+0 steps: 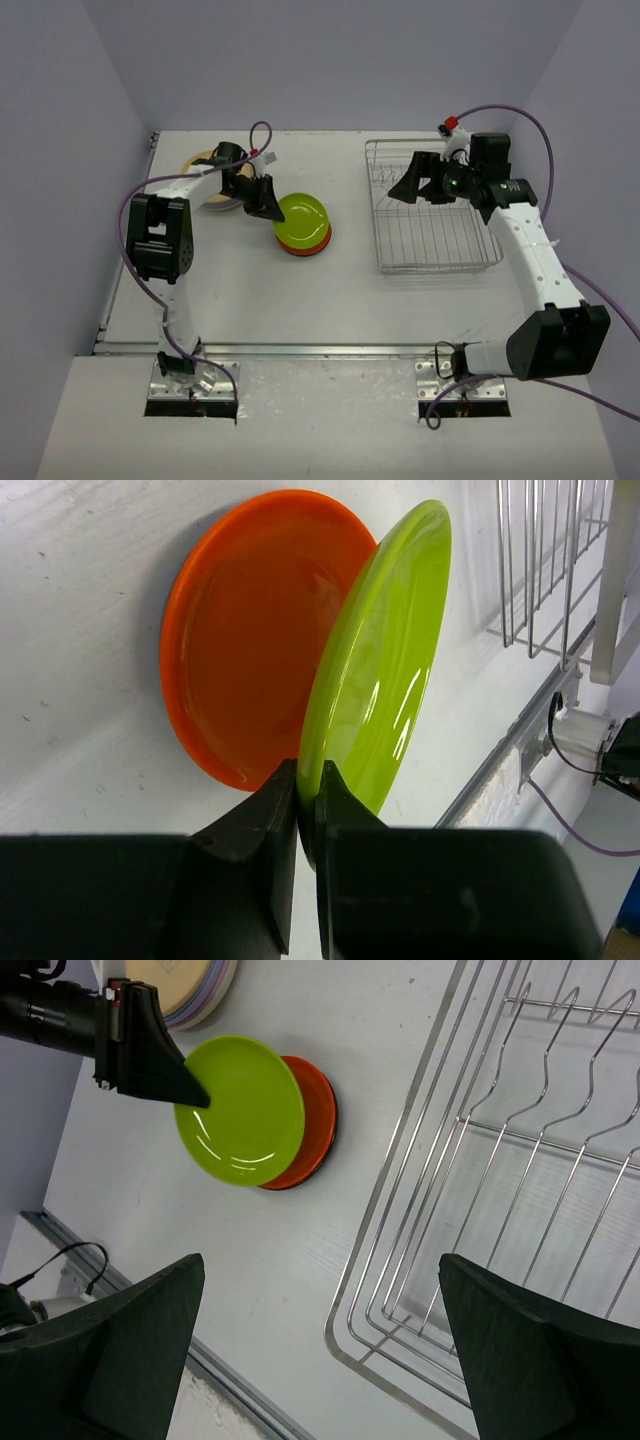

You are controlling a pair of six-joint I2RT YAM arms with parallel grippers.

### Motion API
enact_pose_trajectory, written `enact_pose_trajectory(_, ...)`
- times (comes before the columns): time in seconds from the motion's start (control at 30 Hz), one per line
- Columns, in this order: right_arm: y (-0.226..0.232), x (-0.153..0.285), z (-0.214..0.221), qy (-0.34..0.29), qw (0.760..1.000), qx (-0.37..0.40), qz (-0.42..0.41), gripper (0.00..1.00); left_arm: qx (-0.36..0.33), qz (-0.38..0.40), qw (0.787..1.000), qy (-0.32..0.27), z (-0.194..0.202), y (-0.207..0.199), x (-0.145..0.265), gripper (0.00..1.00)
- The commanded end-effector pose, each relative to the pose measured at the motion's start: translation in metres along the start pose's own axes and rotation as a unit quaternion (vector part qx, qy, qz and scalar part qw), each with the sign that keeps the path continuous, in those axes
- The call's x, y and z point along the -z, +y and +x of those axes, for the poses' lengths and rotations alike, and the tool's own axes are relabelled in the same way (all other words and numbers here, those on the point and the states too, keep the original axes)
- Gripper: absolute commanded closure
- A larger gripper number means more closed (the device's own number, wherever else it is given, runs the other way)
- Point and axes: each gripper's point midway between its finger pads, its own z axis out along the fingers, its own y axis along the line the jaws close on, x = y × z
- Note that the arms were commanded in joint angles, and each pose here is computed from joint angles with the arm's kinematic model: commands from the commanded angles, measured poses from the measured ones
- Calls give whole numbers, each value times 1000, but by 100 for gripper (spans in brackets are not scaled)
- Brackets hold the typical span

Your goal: Unload the plates from the dish rack

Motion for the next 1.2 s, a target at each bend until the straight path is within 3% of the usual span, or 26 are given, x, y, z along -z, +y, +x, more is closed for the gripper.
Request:
enact_pose_trajectory(0.0, 3, 4, -6, -12, 1000, 4, -7, 1, -13, 6, 1000, -13, -18, 7, -2, 91)
enact_pose_trajectory(0.17, 1, 4, -3, -9, 1000, 3, -6, 1, -6, 2, 1000, -10, -19, 16, -8, 85)
enact_pose_trajectory(0.27, 0, 4, -2, -8, 1000, 4, -5, 1, -5, -2, 1000, -9, -20, 19, -10, 76)
enact_pose_trajectory(0.4, -2, 4, 0, -9, 1000, 7, 2, 1, -19, -23, 999, -24, -30, 18, -1, 48)
enact_pose_trajectory(0.5, -9, 6, -3, -15, 1000, 13, 23, 1, -40, -54, 997, -48, -45, 15, 13, 35)
enact_pose_trajectory(0.63, -28, 11, -10, -32, 996, 21, 83, 1, -92, -128, 981, -115, -75, 0, 57, 5)
enact_pose_trajectory(0.67, -34, 12, -12, -36, 994, 25, 100, 1, -105, -143, 975, -134, -82, -7, 72, 2)
enact_pose_trajectory(0.9, -88, 28, -16, -45, 966, 59, 248, 1, -153, -273, 914, -258, -103, -31, 162, 0)
enact_pose_trajectory(1.07, -111, 30, 14, -27, 954, 86, 285, 1, -162, -310, 881, -318, -83, -42, 196, 0)
enact_pose_trajectory(1.17, -113, 31, 28, -25, 954, 92, 286, 1, -161, -332, 871, -325, -64, -32, 201, 0)
